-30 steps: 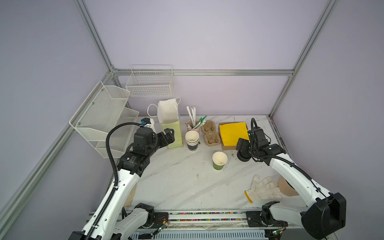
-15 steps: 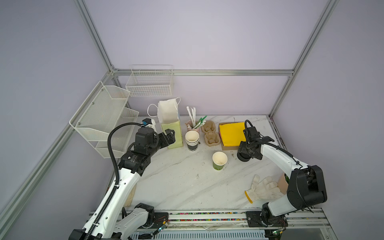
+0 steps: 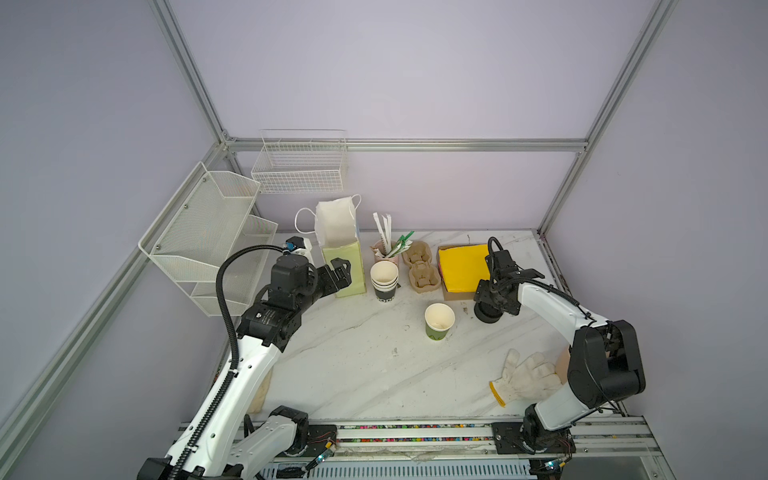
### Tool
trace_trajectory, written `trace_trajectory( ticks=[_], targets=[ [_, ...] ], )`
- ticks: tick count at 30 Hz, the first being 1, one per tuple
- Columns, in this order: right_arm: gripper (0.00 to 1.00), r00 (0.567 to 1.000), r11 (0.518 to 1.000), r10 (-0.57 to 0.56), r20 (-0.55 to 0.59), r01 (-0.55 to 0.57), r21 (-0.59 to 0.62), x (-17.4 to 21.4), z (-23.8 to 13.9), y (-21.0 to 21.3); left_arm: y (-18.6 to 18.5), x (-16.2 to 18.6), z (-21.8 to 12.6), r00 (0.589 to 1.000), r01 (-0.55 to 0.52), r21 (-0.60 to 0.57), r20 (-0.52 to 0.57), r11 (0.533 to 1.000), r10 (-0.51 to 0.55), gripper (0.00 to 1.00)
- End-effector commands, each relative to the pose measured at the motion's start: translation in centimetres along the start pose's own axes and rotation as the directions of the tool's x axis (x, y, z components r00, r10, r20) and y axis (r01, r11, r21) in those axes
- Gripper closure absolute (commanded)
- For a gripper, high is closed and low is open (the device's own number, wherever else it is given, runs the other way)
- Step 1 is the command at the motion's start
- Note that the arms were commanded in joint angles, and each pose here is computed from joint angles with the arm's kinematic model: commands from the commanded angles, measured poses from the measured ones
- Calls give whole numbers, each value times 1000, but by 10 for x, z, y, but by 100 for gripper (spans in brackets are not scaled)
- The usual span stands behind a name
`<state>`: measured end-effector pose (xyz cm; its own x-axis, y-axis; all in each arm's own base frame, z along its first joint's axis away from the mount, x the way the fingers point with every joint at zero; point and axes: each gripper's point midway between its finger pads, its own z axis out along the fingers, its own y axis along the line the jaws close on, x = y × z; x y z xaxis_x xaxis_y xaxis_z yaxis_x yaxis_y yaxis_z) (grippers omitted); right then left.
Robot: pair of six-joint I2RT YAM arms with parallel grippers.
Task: Pack the takeout coffee
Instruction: 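Release the cup and move the right gripper over the black cup lid, then lower the right gripper and close it on the black cup lid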
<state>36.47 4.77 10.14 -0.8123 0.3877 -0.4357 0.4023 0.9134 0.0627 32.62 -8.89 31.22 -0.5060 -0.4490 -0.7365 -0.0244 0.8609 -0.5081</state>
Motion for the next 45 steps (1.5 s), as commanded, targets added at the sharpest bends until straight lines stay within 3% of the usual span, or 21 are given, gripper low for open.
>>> trace_trajectory(
  ticks=[1, 22, 45],
  targets=[
    [12, 1000, 1000, -1, 15, 1, -2, -5, 4, 0, -2, 3, 2, 1000, -20, 15, -8, 1000, 20, 0],
    [13, 1000, 1000, 3, -5, -3, 10, 6, 30, -11, -2, 6, 6, 1000, -17, 15, -21, 1000, 17, 0],
    [21, 1000, 999, -2, -17, 2, -37, 11, 37, -8, -1, 8, 9, 999, -15, 10, -31, 1000, 16, 0]
  ],
)
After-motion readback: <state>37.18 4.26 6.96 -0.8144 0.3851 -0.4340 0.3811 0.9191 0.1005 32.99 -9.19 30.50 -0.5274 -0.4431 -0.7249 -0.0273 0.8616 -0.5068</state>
